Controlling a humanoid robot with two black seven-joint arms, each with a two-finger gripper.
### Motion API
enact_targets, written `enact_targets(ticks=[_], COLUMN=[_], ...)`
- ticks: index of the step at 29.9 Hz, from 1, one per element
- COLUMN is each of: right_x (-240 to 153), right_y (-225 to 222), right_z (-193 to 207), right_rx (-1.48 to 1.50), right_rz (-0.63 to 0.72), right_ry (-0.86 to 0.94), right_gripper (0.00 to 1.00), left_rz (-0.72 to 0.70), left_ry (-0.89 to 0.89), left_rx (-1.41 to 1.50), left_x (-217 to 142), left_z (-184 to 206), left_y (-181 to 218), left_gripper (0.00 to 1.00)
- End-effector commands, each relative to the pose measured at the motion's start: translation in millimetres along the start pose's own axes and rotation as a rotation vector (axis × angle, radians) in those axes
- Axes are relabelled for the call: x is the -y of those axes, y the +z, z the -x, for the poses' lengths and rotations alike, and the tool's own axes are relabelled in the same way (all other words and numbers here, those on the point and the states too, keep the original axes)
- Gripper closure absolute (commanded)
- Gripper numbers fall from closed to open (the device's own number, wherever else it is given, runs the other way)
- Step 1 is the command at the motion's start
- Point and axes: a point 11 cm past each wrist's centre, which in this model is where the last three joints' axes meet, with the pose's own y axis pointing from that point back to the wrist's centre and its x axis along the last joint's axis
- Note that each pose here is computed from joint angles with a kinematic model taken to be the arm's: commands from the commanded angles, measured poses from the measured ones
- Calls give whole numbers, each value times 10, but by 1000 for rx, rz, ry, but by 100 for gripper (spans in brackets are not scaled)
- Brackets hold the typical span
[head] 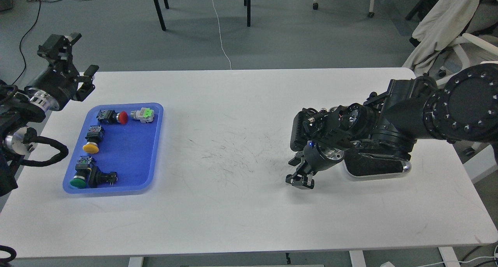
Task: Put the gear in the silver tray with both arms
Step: 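Close the right gripper on the gear and lift it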
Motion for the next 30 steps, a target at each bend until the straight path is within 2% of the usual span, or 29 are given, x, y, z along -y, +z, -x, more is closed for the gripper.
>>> enact_targets(ticks=[1,20,22,30], right_x=[5,25,14,25], right_y=[-4,-33,-21,-26], right_z=[6,-19,-8,16], right_rx=[-1,26,21,22], right_rz=[-1,-9,-6,-7], right_ry=[0,22,15,10], right_gripper=[49,49,54,63], left_rz=[1,0,-2,0], left_ry=[1,2,3,4], left_rx=[2,6,5,6], left_x=[0,-7,-12,-9], left_z=[-8,-20,-22,-25], left_y=[13,16,9,18], left_gripper=[1,1,1,1])
